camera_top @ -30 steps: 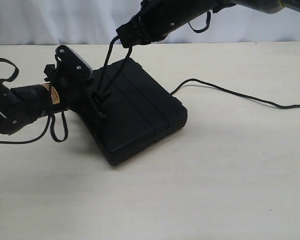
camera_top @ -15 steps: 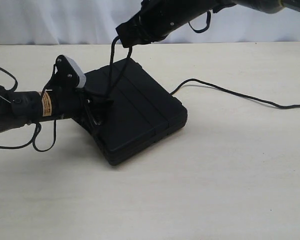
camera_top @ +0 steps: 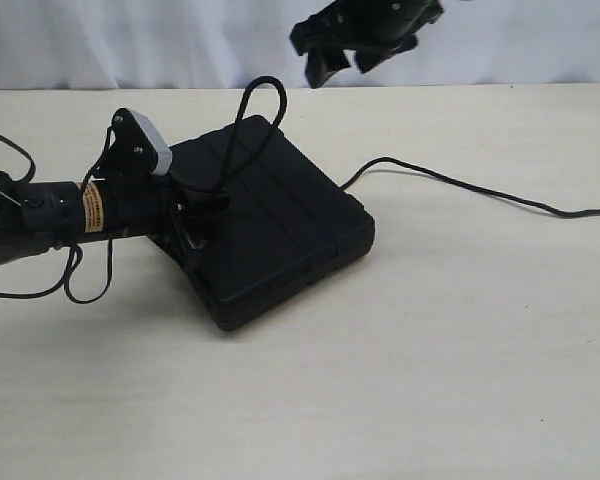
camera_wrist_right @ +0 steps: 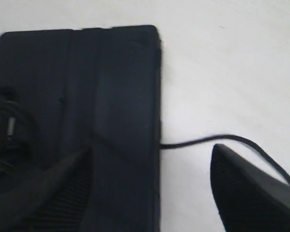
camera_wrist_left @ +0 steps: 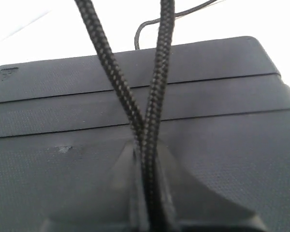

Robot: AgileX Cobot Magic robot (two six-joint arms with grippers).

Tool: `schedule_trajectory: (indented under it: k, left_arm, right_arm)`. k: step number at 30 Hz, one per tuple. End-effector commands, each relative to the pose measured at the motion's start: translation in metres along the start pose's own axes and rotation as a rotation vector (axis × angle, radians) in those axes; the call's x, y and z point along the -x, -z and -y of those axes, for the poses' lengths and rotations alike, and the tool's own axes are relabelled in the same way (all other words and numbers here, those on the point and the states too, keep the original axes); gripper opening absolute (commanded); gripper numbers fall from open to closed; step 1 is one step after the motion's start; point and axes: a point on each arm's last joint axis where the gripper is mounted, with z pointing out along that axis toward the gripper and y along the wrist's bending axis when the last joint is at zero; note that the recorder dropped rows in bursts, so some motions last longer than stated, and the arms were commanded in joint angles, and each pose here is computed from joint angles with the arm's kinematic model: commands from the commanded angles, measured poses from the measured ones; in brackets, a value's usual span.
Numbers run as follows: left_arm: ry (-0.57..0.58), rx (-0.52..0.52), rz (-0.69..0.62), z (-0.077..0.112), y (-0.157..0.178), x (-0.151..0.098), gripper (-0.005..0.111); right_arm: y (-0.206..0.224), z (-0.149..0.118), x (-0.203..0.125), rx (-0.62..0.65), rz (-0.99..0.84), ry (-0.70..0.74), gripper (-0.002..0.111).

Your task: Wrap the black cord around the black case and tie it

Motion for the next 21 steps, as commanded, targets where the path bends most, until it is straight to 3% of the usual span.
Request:
schedule_trajectory:
  k: [1,8,11,16,17,18,19,20,21]
  left_arm:
    - [-0.012,0.012,0.018,-0.002,-0.001,0.002,0.0]
    - [-0.028,0.013,0.016,-0.002,-0.001,0.002,0.0]
    - [-0.028,0.013,0.016,-0.002,-0.001,0.002,0.0]
    - [-0.021,0.021,0.018,-0.003,-0.001,0.002,0.0]
    - [-0.015,0.027,0.02,-0.004,-0.001,0.002,0.0]
    - [-0.004,0.038,0.024,-0.005,-0.001,0.003,0.0]
    - [-0.004,0.038,0.024,-0.005,-0.001,0.003,0.0]
    - [-0.004,0.039,0.022,-0.005,-0.001,0.002,0.0]
    - [-0.004,0.039,0.019,-0.005,-0.001,0.002,0.0]
  right_arm:
    - [0.02,0.051,-0.011,-0.112,-0.079,-0.169,0.067]
    - [0.004,0.138,-0.065,-0.288,-0.211,-0.609,0.067]
    - [-0.017,0.156,-0.095,-0.348,-0.252,-0.758,0.067]
    - [-0.046,0.176,-0.129,-0.393,-0.165,-0.97,0.067]
    - [-0.049,0.179,-0.133,-0.401,-0.131,-1.064,0.067]
    - [-0.053,0.183,-0.144,-0.426,-0.107,-1.289,0.067]
    - [-0.054,0.185,-0.149,-0.445,-0.103,-1.37,0.067]
    - [-0.056,0.189,-0.159,-0.473,-0.078,-1.546,0.067]
    - [-0.058,0.189,-0.162,-0.478,-0.073,-1.589,0.067]
